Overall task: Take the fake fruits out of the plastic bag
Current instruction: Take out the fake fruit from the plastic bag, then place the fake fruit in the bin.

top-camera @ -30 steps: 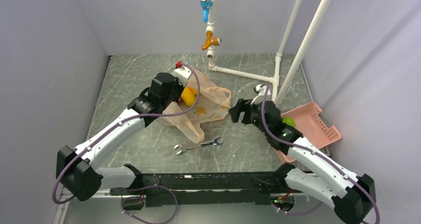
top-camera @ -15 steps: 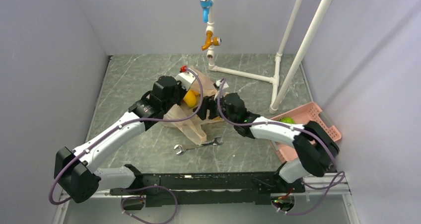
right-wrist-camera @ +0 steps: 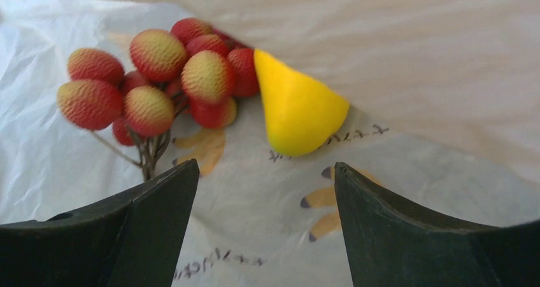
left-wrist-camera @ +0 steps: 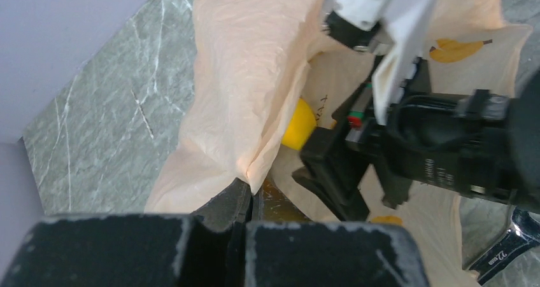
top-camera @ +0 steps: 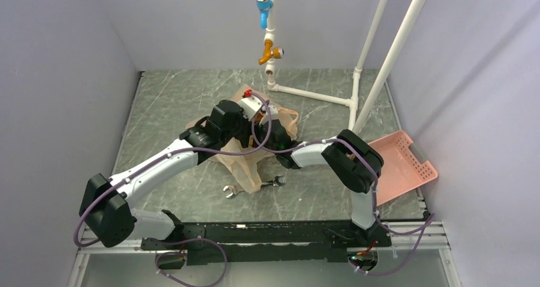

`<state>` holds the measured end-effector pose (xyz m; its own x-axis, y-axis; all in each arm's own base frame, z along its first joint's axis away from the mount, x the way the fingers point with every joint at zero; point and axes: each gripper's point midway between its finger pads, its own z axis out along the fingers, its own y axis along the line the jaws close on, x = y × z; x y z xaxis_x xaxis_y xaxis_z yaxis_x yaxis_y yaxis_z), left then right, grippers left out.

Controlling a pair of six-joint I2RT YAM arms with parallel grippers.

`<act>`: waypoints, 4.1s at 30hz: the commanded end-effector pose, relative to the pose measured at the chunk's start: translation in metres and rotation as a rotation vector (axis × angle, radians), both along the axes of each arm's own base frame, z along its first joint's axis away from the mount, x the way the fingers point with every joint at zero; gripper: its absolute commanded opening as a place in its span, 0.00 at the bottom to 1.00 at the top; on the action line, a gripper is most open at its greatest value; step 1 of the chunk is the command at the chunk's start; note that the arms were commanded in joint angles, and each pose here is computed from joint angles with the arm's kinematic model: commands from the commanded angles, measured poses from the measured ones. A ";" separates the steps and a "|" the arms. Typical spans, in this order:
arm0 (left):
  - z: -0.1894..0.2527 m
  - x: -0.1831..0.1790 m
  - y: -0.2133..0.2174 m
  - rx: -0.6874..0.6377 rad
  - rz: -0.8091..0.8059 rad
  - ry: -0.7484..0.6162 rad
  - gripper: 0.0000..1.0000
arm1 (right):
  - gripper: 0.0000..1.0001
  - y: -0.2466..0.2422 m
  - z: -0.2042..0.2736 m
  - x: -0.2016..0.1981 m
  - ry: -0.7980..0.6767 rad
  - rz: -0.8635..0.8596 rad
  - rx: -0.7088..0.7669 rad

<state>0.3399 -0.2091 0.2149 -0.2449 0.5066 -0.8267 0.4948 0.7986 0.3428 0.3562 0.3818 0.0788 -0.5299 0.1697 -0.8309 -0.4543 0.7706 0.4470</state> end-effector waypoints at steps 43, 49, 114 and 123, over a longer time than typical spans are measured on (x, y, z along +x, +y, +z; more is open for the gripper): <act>0.019 0.012 -0.016 -0.022 0.034 -0.050 0.00 | 0.03 0.018 0.019 0.021 0.014 0.055 0.187; 0.018 0.013 -0.015 -0.015 0.041 -0.044 0.00 | 0.00 0.000 0.030 -0.016 0.060 0.106 0.218; 0.019 0.012 -0.015 0.004 0.070 -0.031 0.00 | 0.27 -0.520 0.001 -0.049 0.307 -1.566 -0.118; 0.019 0.011 -0.014 0.006 0.070 -0.035 0.00 | 0.84 -0.517 0.000 -0.045 0.306 -1.526 -0.104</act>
<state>0.3486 -0.2190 0.2098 -0.2875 0.5340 -0.7951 0.4478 0.8088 0.3812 0.3025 -0.1351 0.0699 -0.0832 0.6427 -0.7616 0.8772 0.4099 0.2500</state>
